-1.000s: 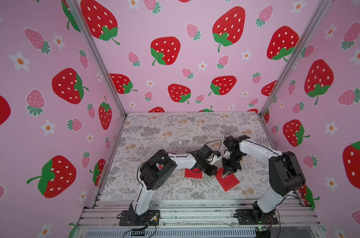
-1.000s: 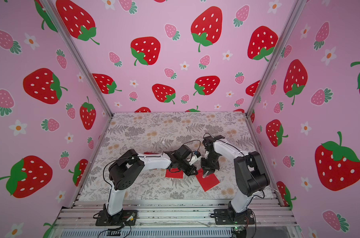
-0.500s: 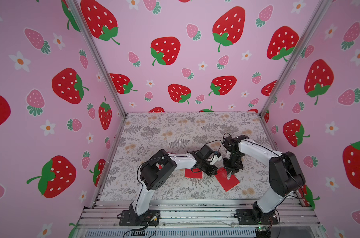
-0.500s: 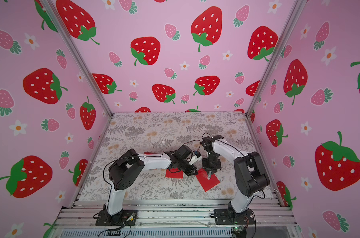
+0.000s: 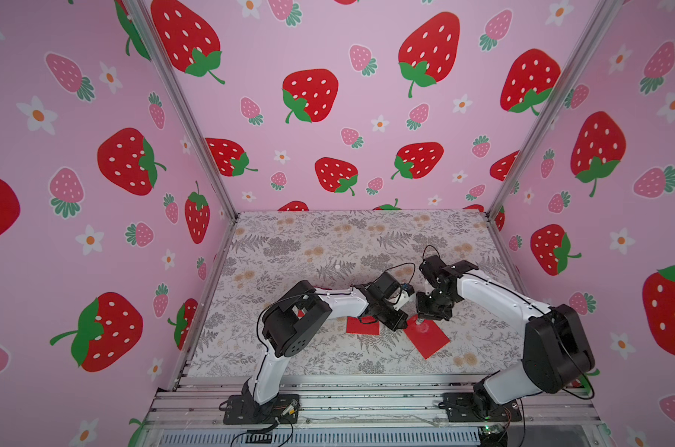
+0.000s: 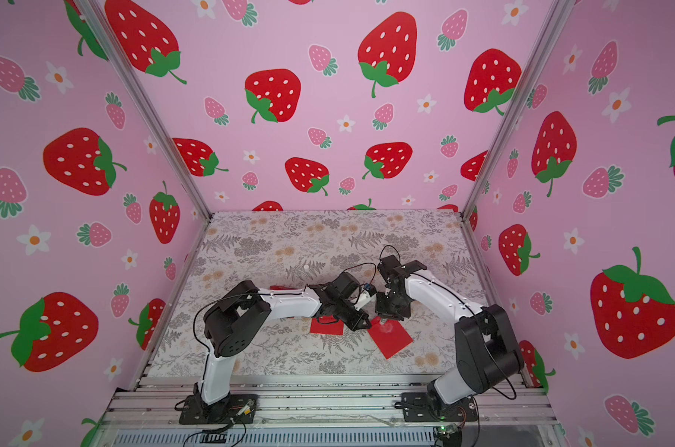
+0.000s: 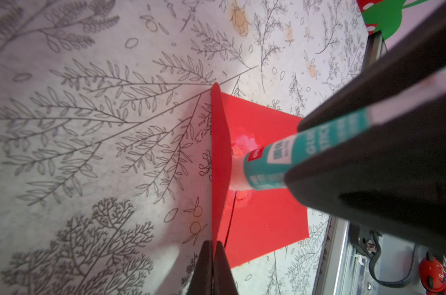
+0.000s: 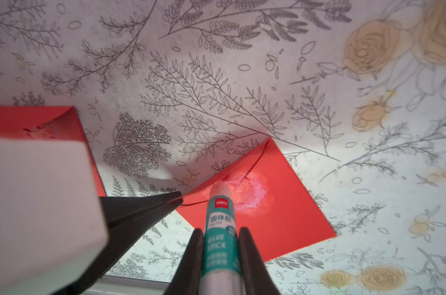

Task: Seal the envelope with a glue stick
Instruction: Apply the envelope at the center of the board.

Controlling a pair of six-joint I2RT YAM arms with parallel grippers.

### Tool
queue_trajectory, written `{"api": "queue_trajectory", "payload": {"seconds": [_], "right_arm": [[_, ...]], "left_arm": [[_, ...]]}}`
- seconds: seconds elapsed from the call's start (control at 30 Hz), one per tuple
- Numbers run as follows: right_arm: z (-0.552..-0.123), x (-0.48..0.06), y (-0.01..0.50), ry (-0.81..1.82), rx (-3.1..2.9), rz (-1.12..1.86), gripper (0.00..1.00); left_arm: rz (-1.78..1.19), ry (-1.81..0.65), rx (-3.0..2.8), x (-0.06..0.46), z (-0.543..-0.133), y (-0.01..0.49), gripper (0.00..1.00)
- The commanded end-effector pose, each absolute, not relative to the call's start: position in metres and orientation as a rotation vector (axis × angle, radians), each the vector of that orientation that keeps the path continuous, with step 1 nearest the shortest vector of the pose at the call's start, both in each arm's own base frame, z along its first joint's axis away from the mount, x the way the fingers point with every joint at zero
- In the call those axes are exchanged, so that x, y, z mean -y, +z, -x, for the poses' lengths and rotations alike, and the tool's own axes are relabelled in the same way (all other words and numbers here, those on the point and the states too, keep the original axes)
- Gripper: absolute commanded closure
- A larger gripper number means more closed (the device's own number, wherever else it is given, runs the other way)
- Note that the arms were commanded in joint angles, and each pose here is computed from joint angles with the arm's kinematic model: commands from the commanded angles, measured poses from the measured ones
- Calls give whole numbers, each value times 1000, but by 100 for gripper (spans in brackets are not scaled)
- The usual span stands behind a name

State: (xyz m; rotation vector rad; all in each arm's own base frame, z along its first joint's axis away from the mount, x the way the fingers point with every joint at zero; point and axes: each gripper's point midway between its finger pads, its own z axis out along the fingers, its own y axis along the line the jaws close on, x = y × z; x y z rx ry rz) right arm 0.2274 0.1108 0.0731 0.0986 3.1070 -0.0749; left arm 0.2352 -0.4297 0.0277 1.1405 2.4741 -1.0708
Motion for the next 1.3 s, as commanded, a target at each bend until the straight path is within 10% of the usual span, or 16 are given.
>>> {"api": "queue_trajectory", "payload": {"seconds": [0.0,0.33,0.57,0.9,1.27], "right_arm": [[-224,-97,73,-218,-3069,-104,100],[-210,-97,65,-263,-3096,-73,100],[-203,-148,61,175,-3158,-40,100],[-208,-69,68,-492,-3034,-92,100],[-200,-149,57,185,-3151,1,100]], "left_arm": [[-1138,-1106,-2489,430,-232,25,100],[-1131,-1108,-2497,430,-234,24,100],[-1132,-1108,-2495,429,-234,24,100],[-1130,-1109,-2494,429,-234,25,100],[-1129,-1107,-2495,429,-234,25,100]]}}
